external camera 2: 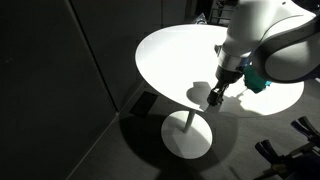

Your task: Pick up the black and white ring and put it on the ring holder

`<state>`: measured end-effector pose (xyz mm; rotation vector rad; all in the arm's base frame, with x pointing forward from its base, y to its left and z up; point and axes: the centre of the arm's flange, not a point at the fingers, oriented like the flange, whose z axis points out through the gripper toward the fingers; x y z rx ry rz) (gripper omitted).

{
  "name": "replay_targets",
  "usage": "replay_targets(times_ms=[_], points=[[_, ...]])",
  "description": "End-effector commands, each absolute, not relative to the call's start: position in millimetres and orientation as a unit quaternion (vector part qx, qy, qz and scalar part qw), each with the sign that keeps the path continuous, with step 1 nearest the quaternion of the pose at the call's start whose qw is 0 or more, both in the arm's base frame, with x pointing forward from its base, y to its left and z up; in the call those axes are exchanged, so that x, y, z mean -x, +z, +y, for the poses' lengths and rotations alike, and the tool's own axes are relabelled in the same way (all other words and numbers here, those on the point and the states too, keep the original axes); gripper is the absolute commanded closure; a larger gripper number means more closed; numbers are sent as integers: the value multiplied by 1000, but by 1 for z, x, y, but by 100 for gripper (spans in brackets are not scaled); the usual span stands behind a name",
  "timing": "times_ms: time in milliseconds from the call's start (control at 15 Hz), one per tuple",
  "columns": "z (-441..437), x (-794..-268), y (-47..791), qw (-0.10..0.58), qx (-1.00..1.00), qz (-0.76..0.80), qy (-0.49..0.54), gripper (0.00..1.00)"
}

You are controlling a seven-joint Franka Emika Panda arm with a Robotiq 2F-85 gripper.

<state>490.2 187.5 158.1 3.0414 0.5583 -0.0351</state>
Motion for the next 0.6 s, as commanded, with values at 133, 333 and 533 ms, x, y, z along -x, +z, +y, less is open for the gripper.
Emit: replay_targets(times_ms=[133,333,533], points=[[174,-498,193,32,-986,164,-5,58],[162,-501,217,36,-987,154,-3,58],[149,-504,240,43,-989,142,-5,58]])
